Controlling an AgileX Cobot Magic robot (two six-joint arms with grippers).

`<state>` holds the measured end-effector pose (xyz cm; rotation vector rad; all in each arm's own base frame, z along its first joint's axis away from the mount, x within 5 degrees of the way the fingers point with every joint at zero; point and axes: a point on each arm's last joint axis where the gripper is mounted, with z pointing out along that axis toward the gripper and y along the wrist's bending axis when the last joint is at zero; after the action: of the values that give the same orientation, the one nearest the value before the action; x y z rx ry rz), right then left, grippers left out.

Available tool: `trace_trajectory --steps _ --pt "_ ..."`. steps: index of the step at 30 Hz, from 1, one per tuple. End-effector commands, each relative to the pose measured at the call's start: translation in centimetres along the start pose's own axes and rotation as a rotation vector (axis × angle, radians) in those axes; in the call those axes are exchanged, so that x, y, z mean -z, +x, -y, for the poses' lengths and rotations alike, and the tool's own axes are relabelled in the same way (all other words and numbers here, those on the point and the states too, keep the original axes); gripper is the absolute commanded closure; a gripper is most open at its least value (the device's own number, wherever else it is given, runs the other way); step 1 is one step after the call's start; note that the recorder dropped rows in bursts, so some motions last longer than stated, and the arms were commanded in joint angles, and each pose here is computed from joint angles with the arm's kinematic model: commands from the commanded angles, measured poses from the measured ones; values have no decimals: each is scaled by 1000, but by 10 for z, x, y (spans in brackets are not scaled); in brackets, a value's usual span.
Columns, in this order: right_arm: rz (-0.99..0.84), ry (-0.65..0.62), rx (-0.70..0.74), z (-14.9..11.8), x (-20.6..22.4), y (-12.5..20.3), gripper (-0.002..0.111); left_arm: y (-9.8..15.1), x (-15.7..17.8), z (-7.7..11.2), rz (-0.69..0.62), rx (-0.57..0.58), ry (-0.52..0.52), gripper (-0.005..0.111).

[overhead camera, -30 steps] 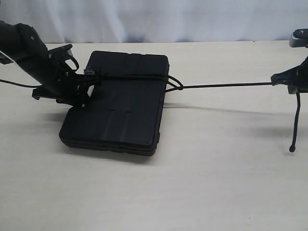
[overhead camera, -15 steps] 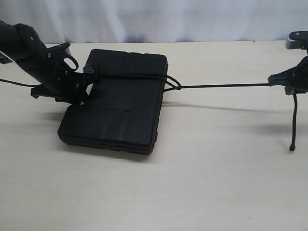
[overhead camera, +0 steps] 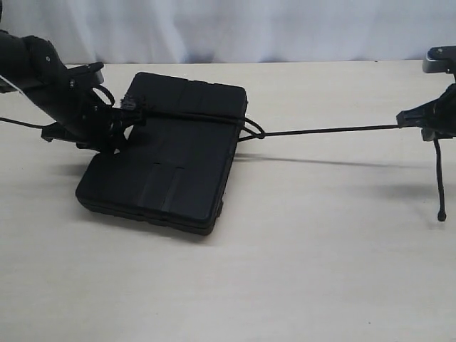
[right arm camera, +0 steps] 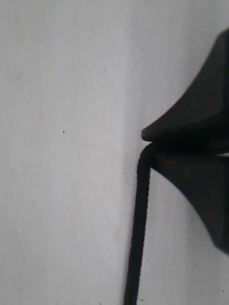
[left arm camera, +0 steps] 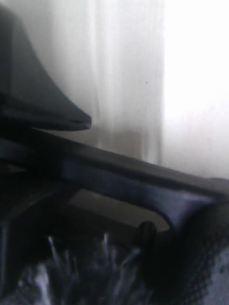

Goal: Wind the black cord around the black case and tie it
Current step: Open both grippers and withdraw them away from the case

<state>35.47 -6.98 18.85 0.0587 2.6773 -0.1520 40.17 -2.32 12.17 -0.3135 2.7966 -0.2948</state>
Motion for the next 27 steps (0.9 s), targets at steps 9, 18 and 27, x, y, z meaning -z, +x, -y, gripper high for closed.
trace_trajectory --steps 9,18,27 --pt "14 89 45 24 4 -1 104 -16 10 -23 95 133 -1 40" --pt "14 89 45 24 4 -1 104 -23 49 -12 172 39 38 40" --pt "35 59 6 20 4 -3 104 -28 113 -7 313 -158 -41 41"
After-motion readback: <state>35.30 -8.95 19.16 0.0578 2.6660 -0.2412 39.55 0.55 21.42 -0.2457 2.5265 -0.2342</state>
